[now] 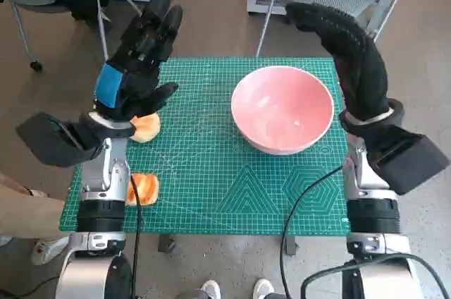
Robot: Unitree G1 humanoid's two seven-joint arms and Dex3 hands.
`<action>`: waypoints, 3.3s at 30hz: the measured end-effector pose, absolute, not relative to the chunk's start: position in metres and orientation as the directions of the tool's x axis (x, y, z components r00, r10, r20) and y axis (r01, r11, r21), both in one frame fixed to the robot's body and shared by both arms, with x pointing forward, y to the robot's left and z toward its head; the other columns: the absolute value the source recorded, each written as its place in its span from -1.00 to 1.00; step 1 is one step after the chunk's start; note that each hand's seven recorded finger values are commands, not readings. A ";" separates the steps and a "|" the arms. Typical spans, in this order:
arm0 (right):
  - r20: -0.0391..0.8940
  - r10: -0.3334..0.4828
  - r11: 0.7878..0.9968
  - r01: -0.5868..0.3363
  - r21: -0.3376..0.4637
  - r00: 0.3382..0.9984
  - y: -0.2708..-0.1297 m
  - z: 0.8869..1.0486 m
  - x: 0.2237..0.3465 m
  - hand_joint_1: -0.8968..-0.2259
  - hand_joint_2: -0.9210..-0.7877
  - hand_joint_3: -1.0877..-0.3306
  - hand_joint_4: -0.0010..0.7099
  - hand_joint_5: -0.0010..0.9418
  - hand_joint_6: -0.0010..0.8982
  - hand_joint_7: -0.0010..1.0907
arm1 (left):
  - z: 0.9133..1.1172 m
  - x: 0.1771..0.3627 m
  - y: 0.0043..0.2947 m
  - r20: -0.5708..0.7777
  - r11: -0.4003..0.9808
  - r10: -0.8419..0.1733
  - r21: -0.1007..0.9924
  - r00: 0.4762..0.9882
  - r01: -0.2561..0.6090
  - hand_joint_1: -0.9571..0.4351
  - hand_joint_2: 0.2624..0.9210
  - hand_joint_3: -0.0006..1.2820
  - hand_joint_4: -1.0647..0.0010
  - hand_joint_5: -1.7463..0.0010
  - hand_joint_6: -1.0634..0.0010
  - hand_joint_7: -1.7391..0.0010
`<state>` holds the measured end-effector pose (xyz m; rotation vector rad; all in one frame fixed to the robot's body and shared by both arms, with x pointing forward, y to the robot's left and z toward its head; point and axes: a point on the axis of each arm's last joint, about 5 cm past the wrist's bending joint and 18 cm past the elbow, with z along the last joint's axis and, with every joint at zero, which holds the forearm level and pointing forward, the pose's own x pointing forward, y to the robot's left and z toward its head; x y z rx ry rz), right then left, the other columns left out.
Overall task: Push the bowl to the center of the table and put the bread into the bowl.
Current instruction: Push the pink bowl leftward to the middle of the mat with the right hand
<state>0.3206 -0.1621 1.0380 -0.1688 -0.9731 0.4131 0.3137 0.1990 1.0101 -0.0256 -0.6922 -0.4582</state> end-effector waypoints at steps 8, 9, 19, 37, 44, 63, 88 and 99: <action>0.766 0.413 0.910 -0.264 -0.321 0.493 -0.162 1.038 0.321 -0.45 -1.00 -0.16 -0.58 -1.00 -1.00 -0.12 | 1.010 0.314 0.199 0.620 0.901 -0.399 0.127 0.675 0.416 -0.62 1.00 -0.69 0.89 1.00 0.65 0.97; 0.766 0.413 0.910 -0.264 -0.321 0.493 -0.162 1.038 0.321 -0.45 -1.00 -0.16 -0.58 -1.00 -1.00 -0.12 | 1.010 0.314 0.199 0.620 0.901 -0.399 0.126 0.675 0.416 -0.62 1.00 -0.69 0.89 1.00 0.65 0.97; 0.765 0.414 0.909 -0.264 -0.322 0.493 -0.162 1.038 0.321 -0.45 -1.00 -0.16 -0.58 -1.00 -1.00 -0.12 | 1.010 0.314 0.199 0.620 0.901 -0.399 0.126 0.675 0.416 -0.62 1.00 -0.69 0.89 1.00 0.65 0.97; 0.757 0.410 0.911 -0.265 -0.314 0.510 -0.163 1.035 0.322 -0.46 -1.00 -0.16 -0.58 -1.00 -1.00 -0.12 | 1.010 0.314 0.199 0.622 0.900 -0.398 0.123 0.674 0.417 -0.62 1.00 -0.69 0.89 1.00 0.65 0.97; 0.743 0.402 0.915 -0.261 -0.307 0.535 -0.168 1.030 0.324 -0.46 -1.00 -0.16 -0.58 -1.00 -1.00 -0.12 | 1.010 0.314 0.200 0.622 0.900 -0.398 0.123 0.674 0.417 -0.63 1.00 -0.69 0.89 1.00 0.65 0.97; 0.610 0.284 0.958 -0.199 -0.206 0.740 -0.193 1.016 0.344 -0.45 -1.00 -0.17 -0.67 -1.00 -1.00 -0.23 | 1.010 0.313 0.202 0.623 0.904 -0.391 0.123 0.677 0.410 -0.63 1.00 -0.69 0.91 1.00 0.65 0.97; 0.267 0.064 0.995 -0.041 -0.090 0.962 -0.206 0.985 0.350 -0.13 -1.00 -0.43 -0.79 -0.99 -0.99 -0.40 | 1.008 0.311 0.204 0.623 0.913 -0.372 0.113 0.688 0.392 -0.63 1.00 -0.69 0.90 1.00 0.66 0.98; 0.111 0.004 0.997 0.006 -0.082 0.994 -0.209 0.965 0.346 -0.20 -1.00 -0.44 -0.78 -0.98 -0.97 -0.40 | 1.008 0.310 0.204 0.626 0.916 -0.366 0.113 0.688 0.385 -0.63 1.00 -0.69 0.90 1.00 0.67 0.98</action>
